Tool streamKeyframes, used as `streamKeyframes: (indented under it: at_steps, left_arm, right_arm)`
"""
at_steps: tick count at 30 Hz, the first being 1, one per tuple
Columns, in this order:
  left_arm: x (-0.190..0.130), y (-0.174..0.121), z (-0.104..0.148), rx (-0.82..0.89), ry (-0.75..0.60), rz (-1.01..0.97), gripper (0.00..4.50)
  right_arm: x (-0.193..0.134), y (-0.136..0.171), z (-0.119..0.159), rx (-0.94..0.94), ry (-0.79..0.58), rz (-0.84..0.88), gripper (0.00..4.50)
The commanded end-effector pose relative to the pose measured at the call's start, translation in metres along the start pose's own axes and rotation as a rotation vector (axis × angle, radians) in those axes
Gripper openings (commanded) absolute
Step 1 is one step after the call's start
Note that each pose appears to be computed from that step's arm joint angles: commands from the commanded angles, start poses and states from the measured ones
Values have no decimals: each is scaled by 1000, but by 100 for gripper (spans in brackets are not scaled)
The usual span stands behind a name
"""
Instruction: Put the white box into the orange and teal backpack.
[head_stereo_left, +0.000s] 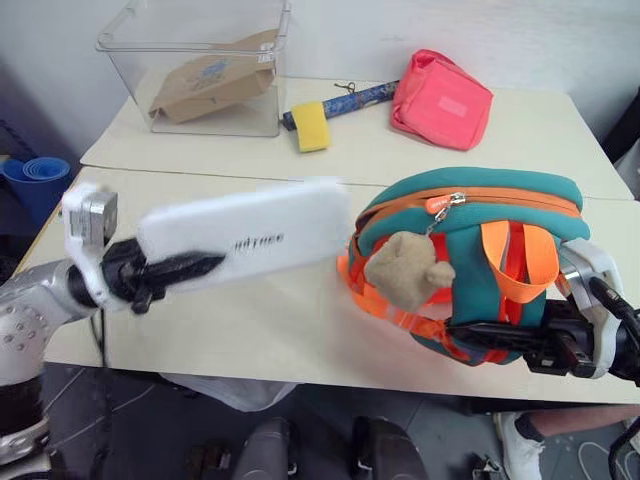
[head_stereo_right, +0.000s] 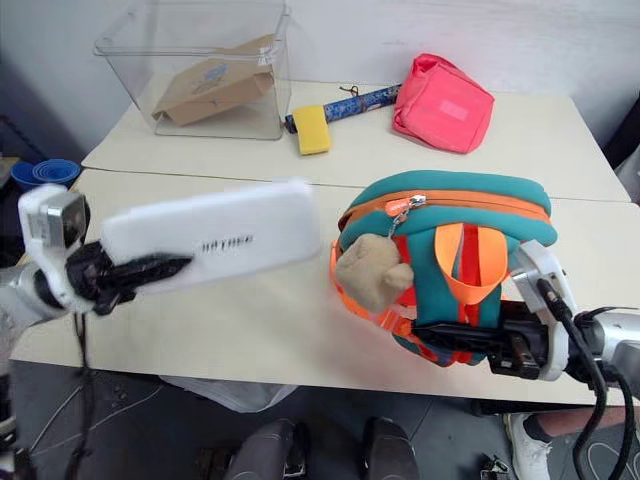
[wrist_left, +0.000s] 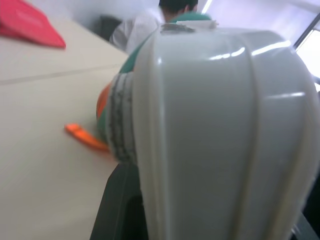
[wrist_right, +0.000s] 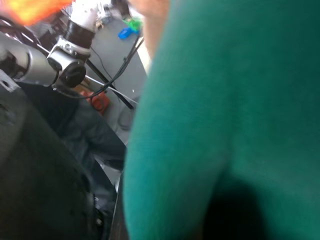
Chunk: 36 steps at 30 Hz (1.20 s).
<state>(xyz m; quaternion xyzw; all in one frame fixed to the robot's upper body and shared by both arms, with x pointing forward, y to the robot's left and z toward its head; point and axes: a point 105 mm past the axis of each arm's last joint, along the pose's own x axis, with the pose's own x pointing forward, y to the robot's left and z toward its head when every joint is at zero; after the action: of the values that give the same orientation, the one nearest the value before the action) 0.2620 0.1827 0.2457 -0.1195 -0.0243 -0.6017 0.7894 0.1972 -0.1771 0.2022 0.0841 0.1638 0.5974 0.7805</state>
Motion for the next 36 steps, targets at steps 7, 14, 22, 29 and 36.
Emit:
streamKeyframes:
  at_steps: [7, 14, 22, 29, 36]
  left_arm:
    - [51, 2, 5, 184, 79, -170, 127]
    - [64, 6, -8, 294, 198, -235, 127]
    - [153, 24, -30, 498, 319, -220, 127]
    - [252, 4, -64, 470, 302, -359, 127]
    - [270, 2, -70, 453, 263, -364, 198]
  right_arm:
    - [-2, -10, 4, -64, 17, -8, 6]
    - [6, -14, 9, -95, -16, -17, 6]
    - [15, -15, 13, -109, -29, 5, 6]
    - [20, -16, 13, -118, -26, 20, 6]
    - [23, -18, 12, -134, -47, 2, 0]
